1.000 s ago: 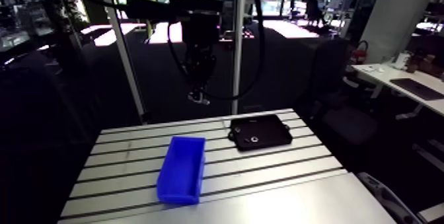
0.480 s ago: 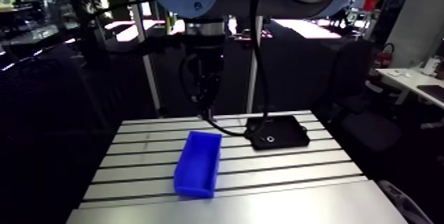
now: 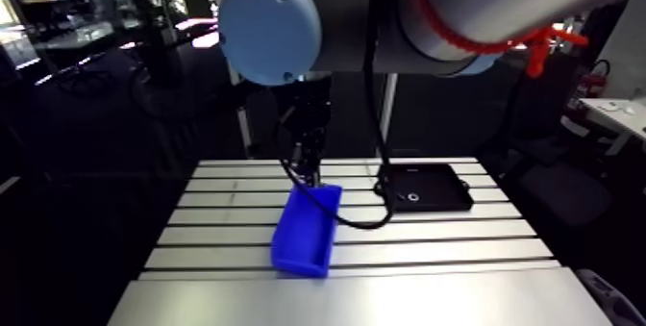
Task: Pick up the M10 bolt from the tray and put it into the blue bin.
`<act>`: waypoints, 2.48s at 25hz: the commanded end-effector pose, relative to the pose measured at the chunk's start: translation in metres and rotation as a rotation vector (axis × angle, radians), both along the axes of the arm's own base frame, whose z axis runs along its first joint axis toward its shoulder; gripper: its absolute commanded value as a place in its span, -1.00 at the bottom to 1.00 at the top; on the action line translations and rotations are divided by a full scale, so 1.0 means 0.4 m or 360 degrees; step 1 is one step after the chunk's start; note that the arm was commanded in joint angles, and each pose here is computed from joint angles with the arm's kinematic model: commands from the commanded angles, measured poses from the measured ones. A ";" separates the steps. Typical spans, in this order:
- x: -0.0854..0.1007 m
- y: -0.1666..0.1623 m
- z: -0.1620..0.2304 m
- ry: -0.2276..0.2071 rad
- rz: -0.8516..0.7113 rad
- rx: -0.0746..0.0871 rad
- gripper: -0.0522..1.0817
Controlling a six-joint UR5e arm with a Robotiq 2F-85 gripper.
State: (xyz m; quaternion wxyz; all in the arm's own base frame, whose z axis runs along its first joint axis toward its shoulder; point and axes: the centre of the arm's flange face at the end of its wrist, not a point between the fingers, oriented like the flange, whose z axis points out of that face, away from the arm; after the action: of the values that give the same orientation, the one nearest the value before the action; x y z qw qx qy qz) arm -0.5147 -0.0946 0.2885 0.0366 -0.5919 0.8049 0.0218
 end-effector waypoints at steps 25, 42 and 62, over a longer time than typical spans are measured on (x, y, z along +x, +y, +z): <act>0.008 -0.016 -0.214 -0.0093 0.0057 0.0068 0.95; 0.007 -0.010 -0.278 -0.0140 0.0058 0.0064 0.92; -0.006 -0.002 -0.235 -0.0036 0.0048 0.0071 -0.89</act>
State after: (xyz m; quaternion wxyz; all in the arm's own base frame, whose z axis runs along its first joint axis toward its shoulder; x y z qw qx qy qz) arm -0.5120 -0.0978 0.1798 0.0705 -0.6056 0.7922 0.0265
